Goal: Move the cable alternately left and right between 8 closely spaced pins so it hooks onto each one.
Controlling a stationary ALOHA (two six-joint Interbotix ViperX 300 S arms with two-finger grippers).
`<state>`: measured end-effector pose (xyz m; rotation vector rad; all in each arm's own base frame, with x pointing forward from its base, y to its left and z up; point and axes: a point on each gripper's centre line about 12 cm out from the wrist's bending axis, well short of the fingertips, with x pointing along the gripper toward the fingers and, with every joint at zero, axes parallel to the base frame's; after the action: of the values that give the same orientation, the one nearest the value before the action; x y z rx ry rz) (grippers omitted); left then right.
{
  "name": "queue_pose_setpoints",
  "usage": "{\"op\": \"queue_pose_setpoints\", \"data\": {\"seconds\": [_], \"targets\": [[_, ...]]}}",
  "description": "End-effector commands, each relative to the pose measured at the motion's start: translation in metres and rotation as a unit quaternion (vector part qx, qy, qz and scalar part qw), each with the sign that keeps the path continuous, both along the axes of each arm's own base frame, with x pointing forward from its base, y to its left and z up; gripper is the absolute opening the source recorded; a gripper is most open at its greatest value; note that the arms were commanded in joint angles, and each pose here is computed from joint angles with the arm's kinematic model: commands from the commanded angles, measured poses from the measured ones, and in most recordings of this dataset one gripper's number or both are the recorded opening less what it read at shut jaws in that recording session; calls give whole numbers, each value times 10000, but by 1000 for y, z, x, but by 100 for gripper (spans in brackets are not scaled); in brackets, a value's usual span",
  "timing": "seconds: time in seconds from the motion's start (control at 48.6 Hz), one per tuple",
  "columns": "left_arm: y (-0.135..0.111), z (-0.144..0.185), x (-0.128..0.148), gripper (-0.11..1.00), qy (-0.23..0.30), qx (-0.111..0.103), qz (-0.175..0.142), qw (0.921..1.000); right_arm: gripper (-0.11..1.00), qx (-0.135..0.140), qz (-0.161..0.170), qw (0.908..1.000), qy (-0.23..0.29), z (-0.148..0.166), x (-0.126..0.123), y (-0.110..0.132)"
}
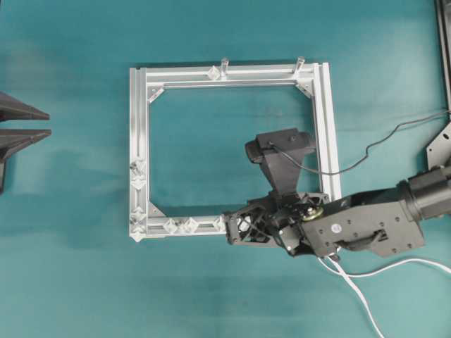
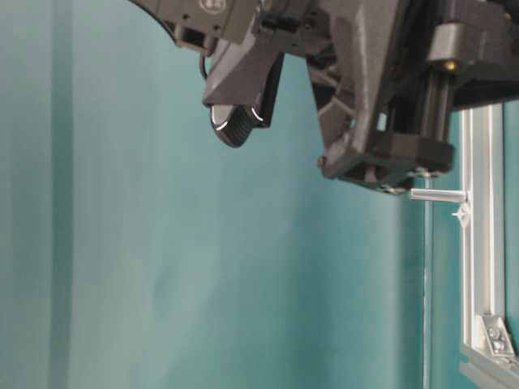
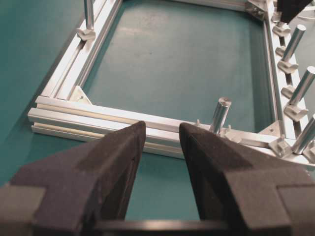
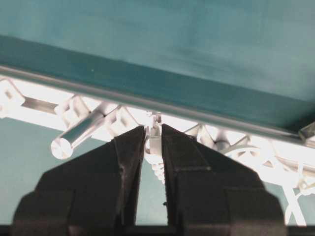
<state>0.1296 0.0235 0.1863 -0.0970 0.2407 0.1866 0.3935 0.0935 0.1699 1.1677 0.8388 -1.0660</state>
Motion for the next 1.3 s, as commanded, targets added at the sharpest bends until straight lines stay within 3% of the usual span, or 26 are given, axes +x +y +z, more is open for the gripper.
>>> {"op": "queue_pose_setpoints", "data": {"seconds": [0.0, 1.277], "targets": [[1, 4, 1, 47, -52, 11, 21, 10000, 14, 65, 52, 9998, -191, 14, 4, 7], [1, 4, 1, 47, -52, 11, 21, 10000, 14, 38, 60, 9999, -126, 10, 6, 10]]}}
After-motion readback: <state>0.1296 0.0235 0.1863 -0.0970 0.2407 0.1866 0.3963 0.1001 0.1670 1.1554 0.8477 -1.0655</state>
